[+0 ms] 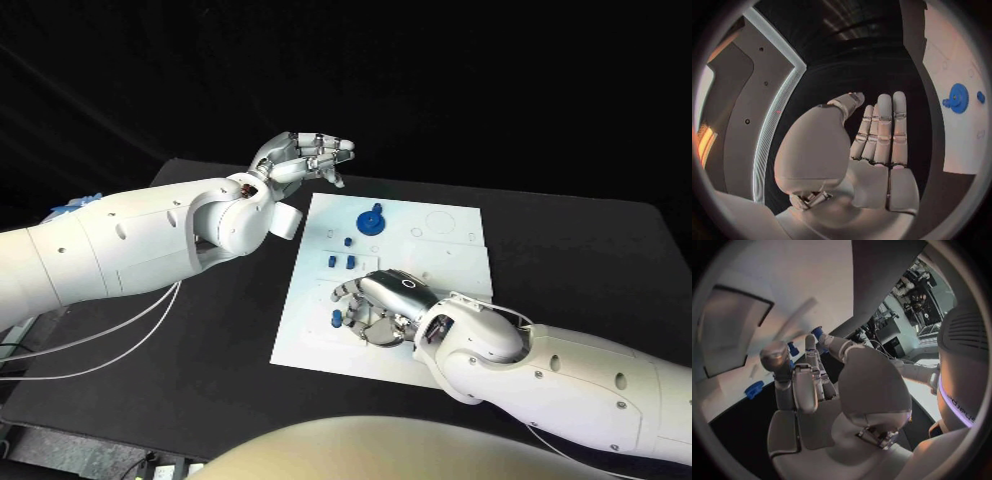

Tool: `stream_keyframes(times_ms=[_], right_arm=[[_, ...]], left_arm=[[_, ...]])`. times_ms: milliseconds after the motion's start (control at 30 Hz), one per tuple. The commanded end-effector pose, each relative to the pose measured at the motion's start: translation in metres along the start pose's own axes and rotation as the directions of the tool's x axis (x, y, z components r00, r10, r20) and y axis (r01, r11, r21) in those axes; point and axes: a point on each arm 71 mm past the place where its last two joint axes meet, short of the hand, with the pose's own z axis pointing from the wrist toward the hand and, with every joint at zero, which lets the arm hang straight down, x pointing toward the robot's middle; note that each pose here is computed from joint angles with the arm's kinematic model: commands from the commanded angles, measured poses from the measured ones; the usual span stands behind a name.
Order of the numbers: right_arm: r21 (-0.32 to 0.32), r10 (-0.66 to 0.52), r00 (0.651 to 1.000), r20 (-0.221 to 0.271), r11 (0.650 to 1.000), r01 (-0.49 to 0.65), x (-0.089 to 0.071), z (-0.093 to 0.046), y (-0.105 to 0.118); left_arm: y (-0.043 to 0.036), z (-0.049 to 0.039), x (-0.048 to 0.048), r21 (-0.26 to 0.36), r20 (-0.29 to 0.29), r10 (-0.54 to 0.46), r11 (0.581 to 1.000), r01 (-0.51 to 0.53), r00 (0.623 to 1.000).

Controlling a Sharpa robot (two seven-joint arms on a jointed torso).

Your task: Assemble the parts on the task board

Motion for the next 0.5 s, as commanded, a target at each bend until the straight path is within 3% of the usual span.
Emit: stream_keyframes(times_ms=[33,267,367,500], right_arm=[[-0.038,0.045,0.994,0.104,0.998,-0.041,-0.01,-0.007,0.003],[-0.052,0.118,0.974,0.194,0.993,-0.11,-0.04,-0.03,-0.003],[0.006,0.169,0.967,0.191,0.985,-0.173,-0.055,-0.041,-0.015],[0.147,0.253,0.954,0.16,0.95,-0.277,-0.072,-0.059,-0.041]], left_arm=[[-0.0007,0.0003,0.0015,0.003,-0.016,-0.012,1.0,0.012,1.0],[-0.0006,0.0,0.0003,0.001,-0.014,-0.011,1.0,0.011,1.0],[-0.0005,0.0,0.0002,0.001,-0.015,-0.011,1.0,0.011,1.0],[-0.0003,-0.0002,-0.0002,0.0,-0.014,-0.011,1.0,0.011,1.0]])
